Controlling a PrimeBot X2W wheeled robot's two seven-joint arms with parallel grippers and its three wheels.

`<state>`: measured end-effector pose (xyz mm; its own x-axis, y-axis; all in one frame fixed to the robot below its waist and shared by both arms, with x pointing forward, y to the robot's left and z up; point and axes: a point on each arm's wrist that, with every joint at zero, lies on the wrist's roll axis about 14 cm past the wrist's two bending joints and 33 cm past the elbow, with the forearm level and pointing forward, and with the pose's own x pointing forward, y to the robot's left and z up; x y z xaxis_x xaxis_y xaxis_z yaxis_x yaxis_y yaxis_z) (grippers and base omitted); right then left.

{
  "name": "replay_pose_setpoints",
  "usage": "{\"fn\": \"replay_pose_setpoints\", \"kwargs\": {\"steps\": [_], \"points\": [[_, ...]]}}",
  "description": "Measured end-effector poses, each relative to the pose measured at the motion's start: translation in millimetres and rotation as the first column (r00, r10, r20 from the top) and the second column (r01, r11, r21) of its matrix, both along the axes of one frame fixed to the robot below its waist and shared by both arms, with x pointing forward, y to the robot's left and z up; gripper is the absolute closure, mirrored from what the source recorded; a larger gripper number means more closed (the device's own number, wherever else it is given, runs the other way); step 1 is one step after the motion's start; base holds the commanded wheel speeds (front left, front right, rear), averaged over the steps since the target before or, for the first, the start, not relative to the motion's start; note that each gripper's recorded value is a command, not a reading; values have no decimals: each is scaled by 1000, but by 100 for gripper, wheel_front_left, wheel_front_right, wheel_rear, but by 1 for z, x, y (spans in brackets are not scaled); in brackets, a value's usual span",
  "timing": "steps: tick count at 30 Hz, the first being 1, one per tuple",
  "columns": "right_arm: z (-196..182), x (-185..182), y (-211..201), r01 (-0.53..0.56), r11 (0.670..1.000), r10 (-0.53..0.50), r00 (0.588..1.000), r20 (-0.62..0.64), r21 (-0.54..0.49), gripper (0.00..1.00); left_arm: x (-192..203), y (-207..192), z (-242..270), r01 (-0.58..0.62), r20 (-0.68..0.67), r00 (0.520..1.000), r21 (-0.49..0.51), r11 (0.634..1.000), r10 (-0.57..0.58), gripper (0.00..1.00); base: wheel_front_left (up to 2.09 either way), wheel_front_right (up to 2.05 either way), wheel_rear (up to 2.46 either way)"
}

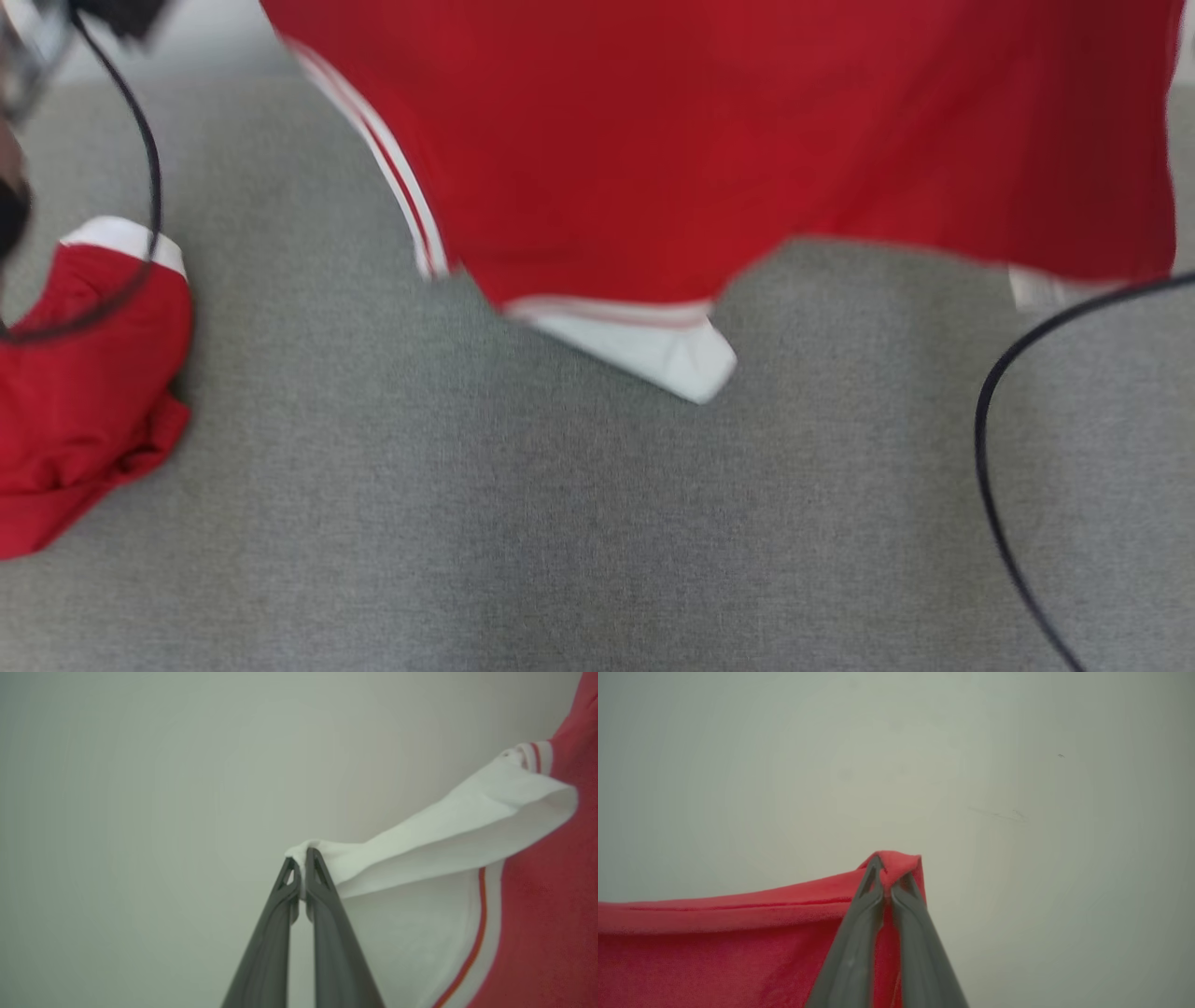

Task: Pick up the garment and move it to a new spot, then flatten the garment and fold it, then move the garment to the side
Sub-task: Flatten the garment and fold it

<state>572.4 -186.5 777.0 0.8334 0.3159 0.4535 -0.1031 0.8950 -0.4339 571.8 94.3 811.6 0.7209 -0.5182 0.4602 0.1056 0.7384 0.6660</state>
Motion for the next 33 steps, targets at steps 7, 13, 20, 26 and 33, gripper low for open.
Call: {"fn": "replay_pose_setpoints", "kwargs": {"steps": [7, 13, 20, 26, 33], "points": [[54, 49, -2, 55, 996, -46, 989, 140, -65, 100, 36, -8, 56, -32, 180, 983, -1, 999, 32, 100, 0, 0, 0], [27, 86, -15, 96, 994, -91, 990, 109, -43, 100, 56, -16, 50, -6, 223, 975, -17, 1000, 10, 100, 0, 0, 0], [-94, 116, -31, 117, 993, -120, 982, -146, -30, 100, 84, -16, -43, 27, 46, 999, -47, 999, -25, 100, 0, 0, 0], [-193, 98, -49, 145, 989, -131, 924, -360, 11, 100, 78, -17, -130, 38, -150, 987, -168, 985, -64, 100, 0, 0, 0], [-285, 32, -50, 177, 976, -73, 813, -577, 126, 100, 31, 4, -238, -103, -428, 902, -339, 935, -56, 100, 0, 0, 0]]}}
